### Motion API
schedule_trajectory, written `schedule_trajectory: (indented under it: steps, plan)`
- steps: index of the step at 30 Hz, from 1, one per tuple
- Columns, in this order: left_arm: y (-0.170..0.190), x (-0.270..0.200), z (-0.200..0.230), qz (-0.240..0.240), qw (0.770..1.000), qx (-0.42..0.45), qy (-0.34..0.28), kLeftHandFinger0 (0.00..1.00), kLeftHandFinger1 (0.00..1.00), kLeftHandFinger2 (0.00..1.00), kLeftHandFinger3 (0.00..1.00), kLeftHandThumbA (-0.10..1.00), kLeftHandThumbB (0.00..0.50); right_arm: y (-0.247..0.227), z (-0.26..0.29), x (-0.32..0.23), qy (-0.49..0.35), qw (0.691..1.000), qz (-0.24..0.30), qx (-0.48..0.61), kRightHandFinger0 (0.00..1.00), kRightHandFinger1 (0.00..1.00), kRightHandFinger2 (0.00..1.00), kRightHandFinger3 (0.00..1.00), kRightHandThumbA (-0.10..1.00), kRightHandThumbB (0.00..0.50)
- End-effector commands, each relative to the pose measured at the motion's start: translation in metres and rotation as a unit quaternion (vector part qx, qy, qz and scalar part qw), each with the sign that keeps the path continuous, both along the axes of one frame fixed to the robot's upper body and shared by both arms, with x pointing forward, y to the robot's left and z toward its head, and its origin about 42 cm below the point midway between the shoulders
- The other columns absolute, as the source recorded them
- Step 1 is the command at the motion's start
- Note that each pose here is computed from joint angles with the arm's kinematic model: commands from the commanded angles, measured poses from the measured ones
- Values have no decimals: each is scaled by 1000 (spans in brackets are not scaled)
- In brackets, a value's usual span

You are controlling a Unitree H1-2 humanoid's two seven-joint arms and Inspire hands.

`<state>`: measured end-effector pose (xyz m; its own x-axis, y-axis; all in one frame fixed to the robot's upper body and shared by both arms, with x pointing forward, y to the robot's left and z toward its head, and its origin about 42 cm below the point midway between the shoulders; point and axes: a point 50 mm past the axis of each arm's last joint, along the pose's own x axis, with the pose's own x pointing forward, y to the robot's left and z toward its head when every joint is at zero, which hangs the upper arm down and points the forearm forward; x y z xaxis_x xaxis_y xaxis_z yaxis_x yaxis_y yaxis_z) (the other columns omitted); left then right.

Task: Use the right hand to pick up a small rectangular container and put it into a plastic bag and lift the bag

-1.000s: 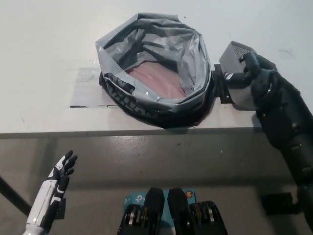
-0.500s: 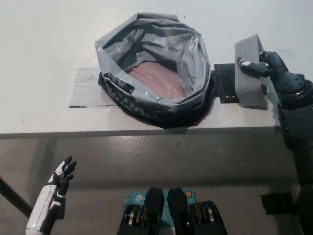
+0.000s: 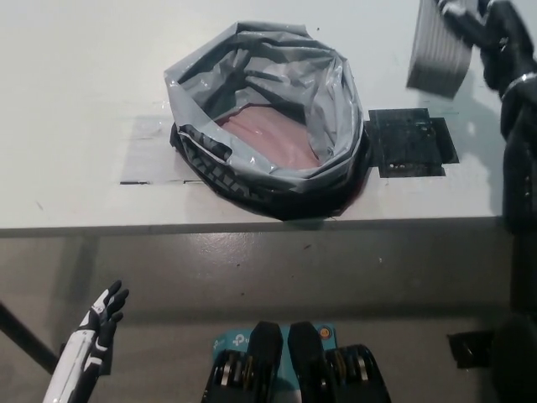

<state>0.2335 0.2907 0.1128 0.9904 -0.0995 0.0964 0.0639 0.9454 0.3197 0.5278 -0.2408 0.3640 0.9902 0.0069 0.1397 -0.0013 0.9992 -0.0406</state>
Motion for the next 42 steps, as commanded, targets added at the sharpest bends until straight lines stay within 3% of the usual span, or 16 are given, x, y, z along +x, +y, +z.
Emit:
schedule_trajectory:
  steps: [1,4,6,7,12,13,14,18,21,23,24,27,30,35,39,42]
  plan:
    - [4,1,9,0,1000,7,-18,1000,1000,1000,1000,1000,134,24,110,-20,-129,989,71,30,0,332,688,183,-83,238]
    - [5,-2,8,4,1000,2,-17,1000,1000,1000,1000,1000,127,35,130,-28,-158,983,90,20,0,297,639,252,-71,238]
    - [6,-1,8,5,1000,0,-18,1000,1000,1000,1000,1000,125,44,144,-31,-174,979,109,10,0,345,694,314,-98,224]
    - [6,0,8,4,1000,3,-18,1000,1000,1000,1000,1000,125,56,154,-34,-183,975,128,-8,7,400,767,376,-100,213]
    - [5,2,10,1,1000,7,-19,1000,1000,1000,1000,1000,140,91,166,-40,-192,964,162,-85,70,454,783,473,-19,223]
    - [5,6,12,-1,1000,6,-22,1000,1000,1000,1000,1000,149,105,169,-40,-191,960,175,-110,68,462,771,364,-20,223]
    - [5,7,13,-1,1000,6,-23,1000,1000,1000,1000,1000,151,110,170,-40,-189,958,181,-119,65,467,772,349,-25,224]
    - [5,9,15,-2,1000,7,-26,1000,1000,1000,1000,1000,146,139,166,-38,-175,947,213,-166,156,553,780,526,-44,218]
    - [6,7,14,-5,1000,13,-26,1000,1000,1000,1000,1000,157,163,153,-35,-155,936,222,-225,88,495,763,588,-10,218]
    - [6,7,14,-5,1000,14,-22,1000,1000,1000,1000,1000,168,169,146,-33,-146,932,223,-244,83,483,743,596,10,228]
    - [4,7,15,-6,1000,14,-20,1000,1000,1000,1000,1000,169,175,136,-30,-133,928,220,-271,78,456,688,531,62,226]
    - [4,8,16,-8,1000,15,-20,1000,1000,1000,1000,1000,161,185,113,-25,-112,921,225,-296,104,478,686,457,27,241]
    - [5,7,16,-11,1000,16,-17,1000,1000,1000,1000,1000,171,191,87,-22,-99,897,238,-360,163,514,695,570,103,230]
    - [5,9,16,-12,1000,15,-19,1000,1000,1000,1000,1000,163,196,56,-20,-112,848,245,-457,236,522,682,664,175,229]
    - [7,8,18,-13,1000,22,-16,1000,1000,1000,1000,1000,174,193,38,-18,-121,803,259,-524,145,444,614,648,185,233]
    - [7,9,17,-16,999,24,-18,1000,1000,1000,1000,1000,168,188,35,-18,-121,788,264,-544,153,438,609,670,168,227]
